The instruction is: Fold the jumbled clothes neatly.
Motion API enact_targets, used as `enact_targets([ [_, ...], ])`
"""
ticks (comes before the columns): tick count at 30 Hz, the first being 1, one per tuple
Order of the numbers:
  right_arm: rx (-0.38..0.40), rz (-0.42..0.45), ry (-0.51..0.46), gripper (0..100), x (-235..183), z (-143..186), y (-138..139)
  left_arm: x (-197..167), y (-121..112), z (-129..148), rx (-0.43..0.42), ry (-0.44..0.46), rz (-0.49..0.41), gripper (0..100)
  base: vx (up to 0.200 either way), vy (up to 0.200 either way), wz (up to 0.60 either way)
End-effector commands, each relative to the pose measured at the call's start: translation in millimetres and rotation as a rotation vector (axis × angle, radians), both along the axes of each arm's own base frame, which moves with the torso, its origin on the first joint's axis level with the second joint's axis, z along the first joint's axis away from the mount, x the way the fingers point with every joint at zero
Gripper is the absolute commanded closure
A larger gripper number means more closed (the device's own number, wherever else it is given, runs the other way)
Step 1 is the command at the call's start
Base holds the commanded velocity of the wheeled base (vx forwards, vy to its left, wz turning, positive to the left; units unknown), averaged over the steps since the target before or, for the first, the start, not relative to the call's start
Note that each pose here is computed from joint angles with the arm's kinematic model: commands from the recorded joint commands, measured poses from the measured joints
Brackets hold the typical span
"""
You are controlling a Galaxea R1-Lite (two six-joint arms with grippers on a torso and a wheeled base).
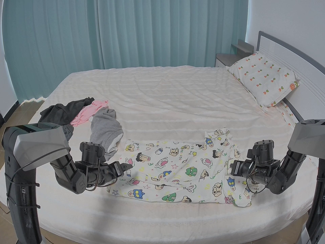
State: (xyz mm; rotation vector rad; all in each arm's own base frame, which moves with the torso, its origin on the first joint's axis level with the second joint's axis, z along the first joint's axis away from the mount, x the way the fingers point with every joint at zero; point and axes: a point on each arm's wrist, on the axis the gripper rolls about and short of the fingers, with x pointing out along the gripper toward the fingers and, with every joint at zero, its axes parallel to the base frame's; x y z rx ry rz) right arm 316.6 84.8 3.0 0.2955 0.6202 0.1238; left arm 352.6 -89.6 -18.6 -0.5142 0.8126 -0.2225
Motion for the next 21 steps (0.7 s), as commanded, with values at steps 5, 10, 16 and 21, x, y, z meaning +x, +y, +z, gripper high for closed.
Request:
enact_targets([
  [5,-0.001,0.007,0.004,100,-5.4,-0.1,0.5,25.9,12.3,-3.7,0.075,0.001,-0.17,0,0.0,0.0,0.0],
  [10,0.001,0.007,0.0,100,-6.2,1.9,0.3,33.3,10.3,-7.5,0.055,-0.009,-0.197,0,0.0,0.0,0.0],
  [16,0.001,0.007,0.0,100,-6.2,1.9,0.3,33.3,11.4,-16.4,0.059,-0.004,-0.243,0,0.0,0.0,0.0],
  [21,0.002,0.006,-0.002,100,-6.2,2.4,0.3,32.3,14.7,-19.5,0.063,-0.008,-0.277,0,0.0,0.0,0.0],
])
